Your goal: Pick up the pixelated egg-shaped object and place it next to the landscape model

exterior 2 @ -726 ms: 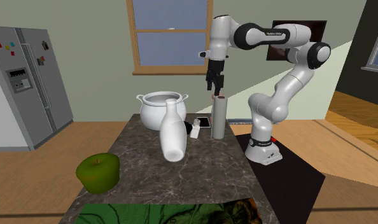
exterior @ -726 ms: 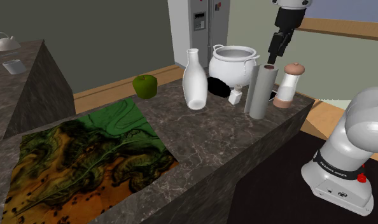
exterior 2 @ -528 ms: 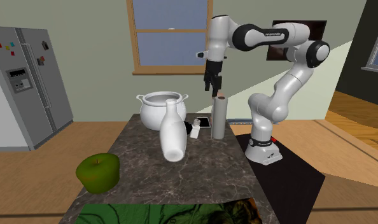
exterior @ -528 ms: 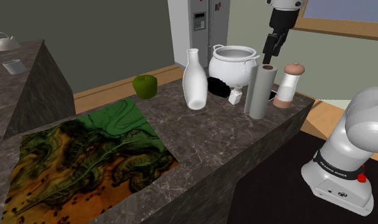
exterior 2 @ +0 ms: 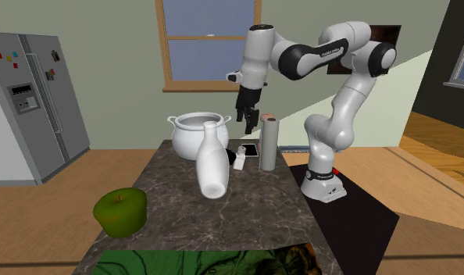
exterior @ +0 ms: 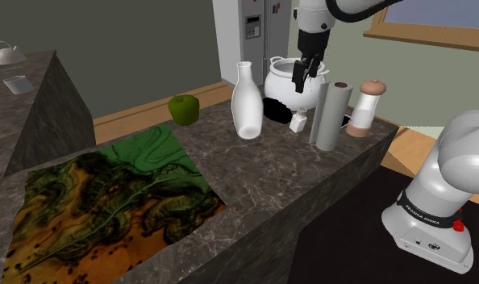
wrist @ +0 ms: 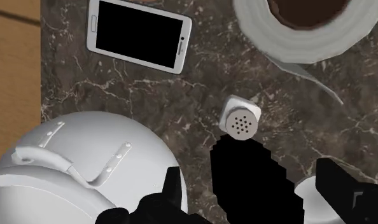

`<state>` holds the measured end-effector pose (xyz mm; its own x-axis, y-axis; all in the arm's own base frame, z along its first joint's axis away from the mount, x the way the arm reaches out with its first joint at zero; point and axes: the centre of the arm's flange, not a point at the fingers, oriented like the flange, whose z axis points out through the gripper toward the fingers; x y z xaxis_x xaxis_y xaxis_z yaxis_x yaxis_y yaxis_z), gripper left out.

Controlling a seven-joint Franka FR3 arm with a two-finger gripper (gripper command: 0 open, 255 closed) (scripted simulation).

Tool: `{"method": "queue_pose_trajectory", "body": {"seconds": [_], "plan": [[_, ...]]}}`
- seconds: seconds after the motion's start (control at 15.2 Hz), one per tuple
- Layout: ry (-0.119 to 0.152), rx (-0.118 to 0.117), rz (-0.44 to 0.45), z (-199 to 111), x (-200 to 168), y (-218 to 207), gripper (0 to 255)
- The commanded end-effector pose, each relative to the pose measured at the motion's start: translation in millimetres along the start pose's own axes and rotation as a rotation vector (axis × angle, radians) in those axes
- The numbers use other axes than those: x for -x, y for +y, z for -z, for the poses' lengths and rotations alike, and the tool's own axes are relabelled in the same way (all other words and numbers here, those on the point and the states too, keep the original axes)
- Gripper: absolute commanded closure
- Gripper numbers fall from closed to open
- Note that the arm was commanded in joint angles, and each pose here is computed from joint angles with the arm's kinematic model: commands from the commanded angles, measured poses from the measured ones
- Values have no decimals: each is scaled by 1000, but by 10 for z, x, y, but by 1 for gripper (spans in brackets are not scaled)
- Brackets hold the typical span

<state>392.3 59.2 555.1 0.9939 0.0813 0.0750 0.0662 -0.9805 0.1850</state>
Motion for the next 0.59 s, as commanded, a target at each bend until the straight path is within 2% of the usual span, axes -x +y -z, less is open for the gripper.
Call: {"method": "queue_pose_trajectory", "body": {"seconds": [0.0, 0.4, 0.53], "plan": [[7, 38, 12, -60, -174, -205, 0], [23, 151, 48, -285, -774, -812, 0], [24, 157, 50, -352, -809, -838, 0]]}}
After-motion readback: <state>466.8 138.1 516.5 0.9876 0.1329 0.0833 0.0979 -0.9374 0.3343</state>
